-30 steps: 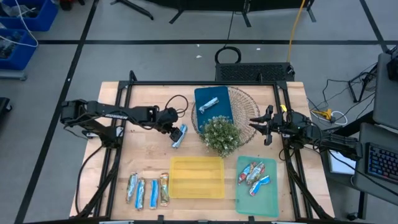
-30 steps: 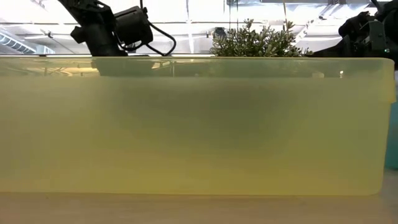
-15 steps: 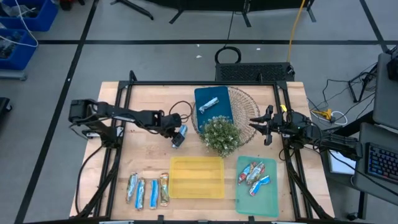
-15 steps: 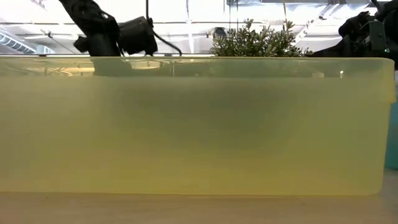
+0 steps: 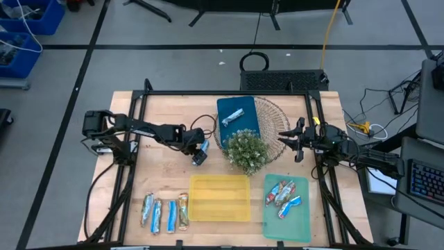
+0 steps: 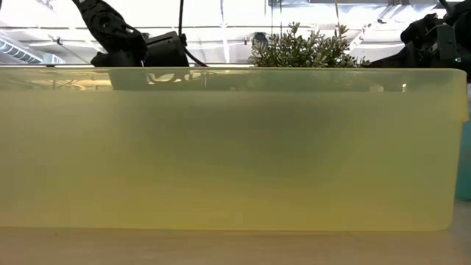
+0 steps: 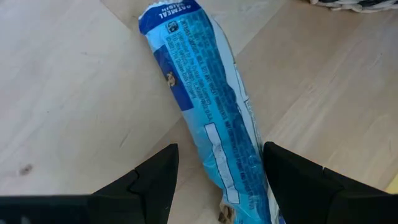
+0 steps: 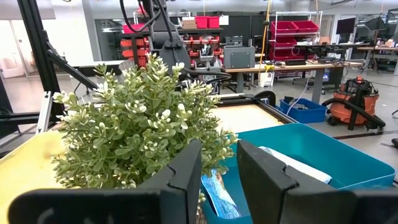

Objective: Pick and place Granola Bars by type
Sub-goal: Put the blue granola bar into the blue bin

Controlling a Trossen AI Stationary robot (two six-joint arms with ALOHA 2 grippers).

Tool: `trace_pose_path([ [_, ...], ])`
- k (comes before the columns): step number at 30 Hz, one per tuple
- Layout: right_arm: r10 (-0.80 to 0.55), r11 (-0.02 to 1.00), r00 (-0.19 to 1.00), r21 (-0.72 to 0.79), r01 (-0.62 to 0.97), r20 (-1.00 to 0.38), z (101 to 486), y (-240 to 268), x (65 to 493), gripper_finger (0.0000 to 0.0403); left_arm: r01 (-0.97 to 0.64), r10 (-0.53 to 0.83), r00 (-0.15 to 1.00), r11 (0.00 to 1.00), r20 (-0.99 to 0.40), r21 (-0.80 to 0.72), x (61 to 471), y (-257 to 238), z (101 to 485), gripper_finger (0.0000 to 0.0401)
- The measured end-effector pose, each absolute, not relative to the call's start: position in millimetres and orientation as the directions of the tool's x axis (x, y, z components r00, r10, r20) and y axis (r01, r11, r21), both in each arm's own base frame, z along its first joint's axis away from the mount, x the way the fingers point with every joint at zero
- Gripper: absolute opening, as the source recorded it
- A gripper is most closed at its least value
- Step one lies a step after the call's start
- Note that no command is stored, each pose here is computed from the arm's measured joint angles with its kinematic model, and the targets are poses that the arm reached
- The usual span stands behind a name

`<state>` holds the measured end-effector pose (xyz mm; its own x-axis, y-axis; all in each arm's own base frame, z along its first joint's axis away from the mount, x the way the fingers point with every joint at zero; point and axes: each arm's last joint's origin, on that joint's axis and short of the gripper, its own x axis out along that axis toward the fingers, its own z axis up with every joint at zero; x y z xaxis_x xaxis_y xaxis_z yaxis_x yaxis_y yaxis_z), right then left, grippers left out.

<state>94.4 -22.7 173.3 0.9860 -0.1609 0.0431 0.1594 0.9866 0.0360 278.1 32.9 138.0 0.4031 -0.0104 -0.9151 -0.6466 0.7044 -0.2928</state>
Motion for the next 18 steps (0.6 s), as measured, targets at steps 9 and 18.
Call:
trace_pose_path([
  [9,-0.161,0.987,0.986,0.036,0.160,0.043,173.3,-22.7,94.4,0.0093,-0.635,-0.011,0.404,0.716,-0.915,-0.289,278.0,32.8,138.5,0.0241],
  [18,-0.161,0.987,0.986,0.036,0.159,0.043,173.3,-22.7,94.4,0.0093,-0.649,-0.014,0.381,0.708,-0.924,-0.278,275.6,32.5,137.9,0.0241],
])
